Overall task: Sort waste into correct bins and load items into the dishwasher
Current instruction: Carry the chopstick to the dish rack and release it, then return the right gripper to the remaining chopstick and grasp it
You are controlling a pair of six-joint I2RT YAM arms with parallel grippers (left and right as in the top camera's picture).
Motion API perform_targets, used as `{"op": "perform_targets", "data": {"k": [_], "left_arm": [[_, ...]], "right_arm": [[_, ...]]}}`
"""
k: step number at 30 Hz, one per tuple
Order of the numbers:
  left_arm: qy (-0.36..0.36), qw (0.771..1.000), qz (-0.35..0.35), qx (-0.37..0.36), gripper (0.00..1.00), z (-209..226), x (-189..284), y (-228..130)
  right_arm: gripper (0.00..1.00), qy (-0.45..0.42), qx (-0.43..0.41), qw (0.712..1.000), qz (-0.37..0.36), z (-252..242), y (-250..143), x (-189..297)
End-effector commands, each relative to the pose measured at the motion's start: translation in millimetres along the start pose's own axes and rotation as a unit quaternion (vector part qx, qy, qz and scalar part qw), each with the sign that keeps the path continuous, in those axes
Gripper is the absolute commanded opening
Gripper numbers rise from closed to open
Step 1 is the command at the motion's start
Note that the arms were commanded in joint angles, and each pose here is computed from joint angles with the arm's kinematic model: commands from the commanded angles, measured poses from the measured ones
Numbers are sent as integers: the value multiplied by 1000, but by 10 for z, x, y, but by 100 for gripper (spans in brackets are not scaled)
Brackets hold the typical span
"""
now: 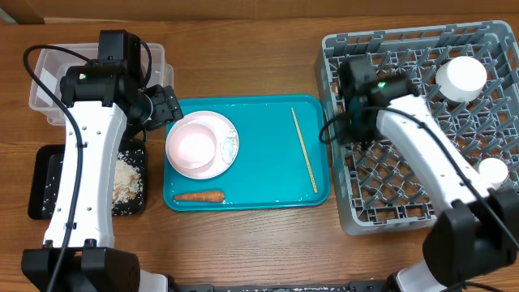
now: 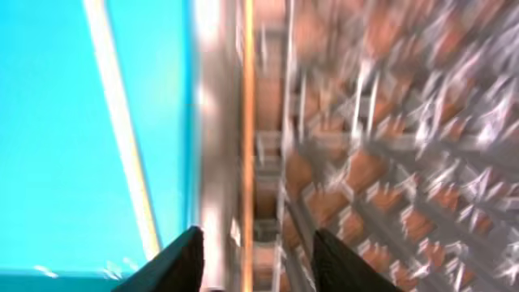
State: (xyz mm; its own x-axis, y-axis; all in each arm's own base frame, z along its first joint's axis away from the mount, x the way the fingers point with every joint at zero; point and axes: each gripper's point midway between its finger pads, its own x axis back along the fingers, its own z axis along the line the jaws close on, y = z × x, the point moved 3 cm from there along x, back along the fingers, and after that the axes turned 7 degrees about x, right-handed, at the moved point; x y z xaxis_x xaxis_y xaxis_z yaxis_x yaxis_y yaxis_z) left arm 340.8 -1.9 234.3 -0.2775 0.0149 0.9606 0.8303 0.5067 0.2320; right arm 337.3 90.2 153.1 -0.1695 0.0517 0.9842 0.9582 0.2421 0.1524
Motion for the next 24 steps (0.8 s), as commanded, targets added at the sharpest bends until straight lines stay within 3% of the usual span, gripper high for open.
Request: {"op": "perform_targets", "data": {"k": [1,6,16,24], "left_arm": [[-7,1000,-10,-9,85,-2,67,10],[-7,1000,-10,-9,85,-2,67,11],[-8,1000,-11,-9,85,-5,67,16],[-8,1000,-11,-9,85,-6,67,18]], "right_arm": [[53,34,0,990,-138,84,422,793],[56,70,19,985,-159,313,523,811],[58,94,88,992,18,962,161,-386],[58,85,80,991,71,1028,58,-908]]}}
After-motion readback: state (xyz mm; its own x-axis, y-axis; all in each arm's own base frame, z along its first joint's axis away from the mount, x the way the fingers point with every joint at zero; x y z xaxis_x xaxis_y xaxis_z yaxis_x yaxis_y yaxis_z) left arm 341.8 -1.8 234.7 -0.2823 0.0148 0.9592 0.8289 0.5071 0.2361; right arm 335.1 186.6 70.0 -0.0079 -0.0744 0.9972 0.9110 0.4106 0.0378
